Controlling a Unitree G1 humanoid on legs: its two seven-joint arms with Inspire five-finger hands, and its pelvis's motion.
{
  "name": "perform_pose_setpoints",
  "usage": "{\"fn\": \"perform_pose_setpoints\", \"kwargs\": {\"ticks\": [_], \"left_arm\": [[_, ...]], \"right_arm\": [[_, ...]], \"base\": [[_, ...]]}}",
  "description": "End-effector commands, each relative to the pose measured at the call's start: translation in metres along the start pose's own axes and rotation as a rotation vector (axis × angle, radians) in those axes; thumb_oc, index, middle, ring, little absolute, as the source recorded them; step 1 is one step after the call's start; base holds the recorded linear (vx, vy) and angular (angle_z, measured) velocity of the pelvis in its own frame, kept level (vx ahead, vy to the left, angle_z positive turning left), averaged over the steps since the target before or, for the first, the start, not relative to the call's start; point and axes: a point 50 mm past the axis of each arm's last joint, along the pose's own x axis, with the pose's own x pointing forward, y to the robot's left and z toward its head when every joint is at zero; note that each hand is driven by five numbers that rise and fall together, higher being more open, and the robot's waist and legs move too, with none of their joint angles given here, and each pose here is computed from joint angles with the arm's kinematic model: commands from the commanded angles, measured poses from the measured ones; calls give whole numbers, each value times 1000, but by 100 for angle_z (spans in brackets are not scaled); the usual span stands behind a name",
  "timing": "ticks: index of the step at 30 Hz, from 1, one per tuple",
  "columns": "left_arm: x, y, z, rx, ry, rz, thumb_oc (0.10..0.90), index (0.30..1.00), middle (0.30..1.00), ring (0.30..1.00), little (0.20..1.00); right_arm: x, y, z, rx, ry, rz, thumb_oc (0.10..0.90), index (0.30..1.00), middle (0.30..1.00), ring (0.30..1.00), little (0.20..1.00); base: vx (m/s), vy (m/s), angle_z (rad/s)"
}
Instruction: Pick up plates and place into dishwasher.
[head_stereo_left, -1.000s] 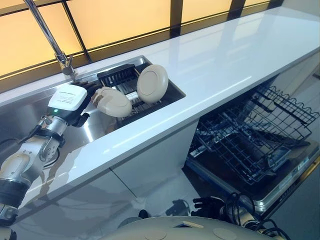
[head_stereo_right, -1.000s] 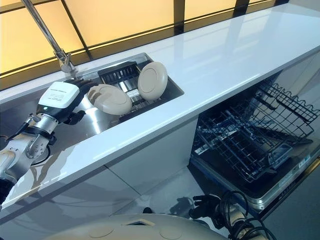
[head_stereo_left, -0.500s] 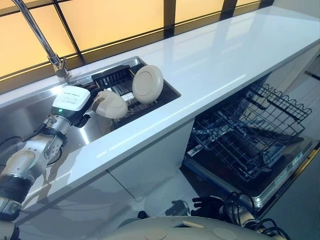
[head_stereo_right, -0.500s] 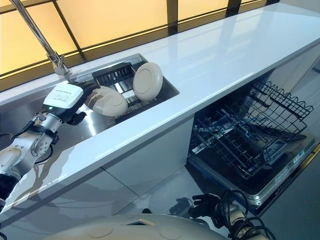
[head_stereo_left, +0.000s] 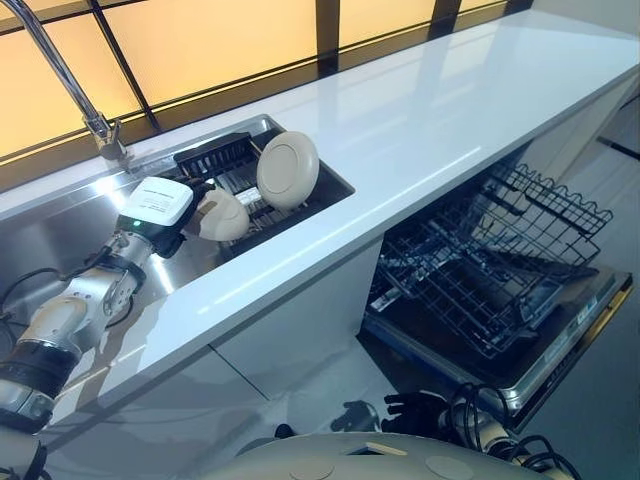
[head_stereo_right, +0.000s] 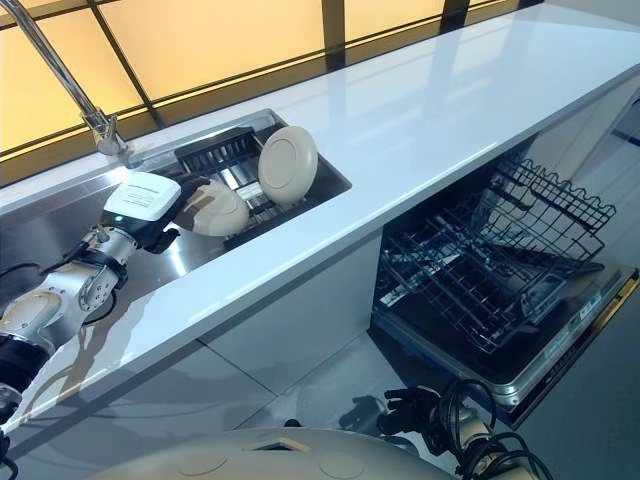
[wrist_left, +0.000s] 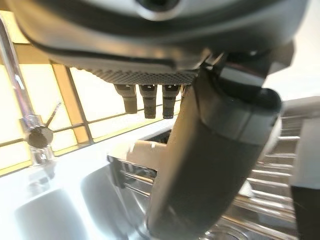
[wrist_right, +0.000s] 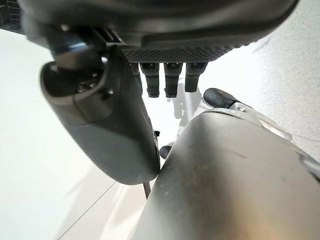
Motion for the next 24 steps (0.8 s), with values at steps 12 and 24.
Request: {"fn": "perform_pose_setpoints", "kwargs": {"ticks": [12, 24], "left_arm": [[48, 72, -23, 117, 138, 253, 800, 900, 900, 900, 900], [59, 68, -30, 128, 257, 263, 100, 300, 300, 300, 200]], "right_arm": [[-5, -10, -17, -53, 104, -4, 800, 900, 900, 900, 900], [-3, -8, -12, -29, 92, -5, 800, 900, 900, 900, 900]], "base": [[34, -9, -7], [5, -1, -4]]}}
